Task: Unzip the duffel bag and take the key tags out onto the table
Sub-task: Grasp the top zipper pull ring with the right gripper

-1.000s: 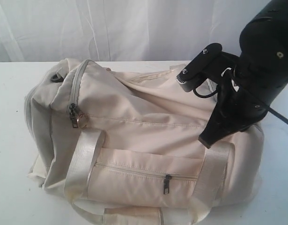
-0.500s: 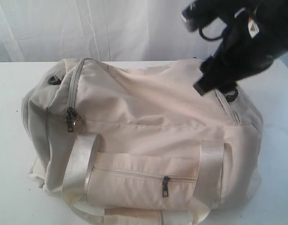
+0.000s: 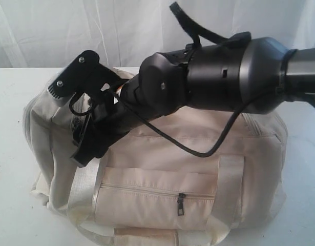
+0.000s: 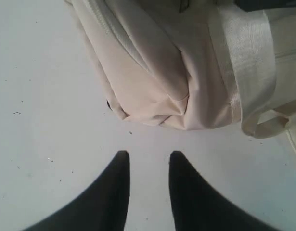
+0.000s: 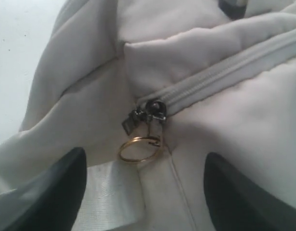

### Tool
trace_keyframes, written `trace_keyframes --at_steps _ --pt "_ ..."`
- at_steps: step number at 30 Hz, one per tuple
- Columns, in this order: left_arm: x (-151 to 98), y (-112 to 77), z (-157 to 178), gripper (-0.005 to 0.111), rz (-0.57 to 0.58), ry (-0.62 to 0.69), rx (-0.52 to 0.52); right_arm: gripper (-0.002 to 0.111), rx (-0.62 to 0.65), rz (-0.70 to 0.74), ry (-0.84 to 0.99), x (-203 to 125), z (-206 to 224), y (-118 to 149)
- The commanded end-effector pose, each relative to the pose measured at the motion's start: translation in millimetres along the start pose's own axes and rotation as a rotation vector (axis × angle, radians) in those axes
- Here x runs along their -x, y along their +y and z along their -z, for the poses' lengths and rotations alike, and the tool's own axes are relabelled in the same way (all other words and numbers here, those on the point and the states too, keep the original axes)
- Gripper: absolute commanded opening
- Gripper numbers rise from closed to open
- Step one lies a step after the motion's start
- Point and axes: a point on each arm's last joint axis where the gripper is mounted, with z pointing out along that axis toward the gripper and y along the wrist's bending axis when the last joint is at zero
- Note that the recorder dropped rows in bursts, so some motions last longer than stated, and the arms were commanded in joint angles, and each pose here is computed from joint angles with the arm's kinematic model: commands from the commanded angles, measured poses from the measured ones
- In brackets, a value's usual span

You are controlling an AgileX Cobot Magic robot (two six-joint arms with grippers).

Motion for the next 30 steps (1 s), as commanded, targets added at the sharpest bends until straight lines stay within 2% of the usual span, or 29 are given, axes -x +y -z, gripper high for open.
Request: trace_keyframes --at_steps 1,12,17,24,30 --pt "-2 -2.6 -1 0.035 0.010 0.008 -0.024 0.065 -0.007 0.084 -0.023 2 -6 4" --pt "-2 -4.6 -1 0.035 0.030 0.004 -0.045 0.063 -0.013 0.119 -0.008 -6 -27 8" --pt "-2 -4.6 -1 0.035 0.030 0.004 -0.045 0.047 -0.015 0.117 -0.010 -6 -28 7" --pt "-2 -4.6 -1 0.035 0.030 0.004 -0.045 0.016 -0.015 0.117 -0.010 -6 -28 7" --pt "-2 -4.6 -1 0.035 0.030 0.004 -0.045 0.003 -0.015 0.115 -0.010 -6 -28 7"
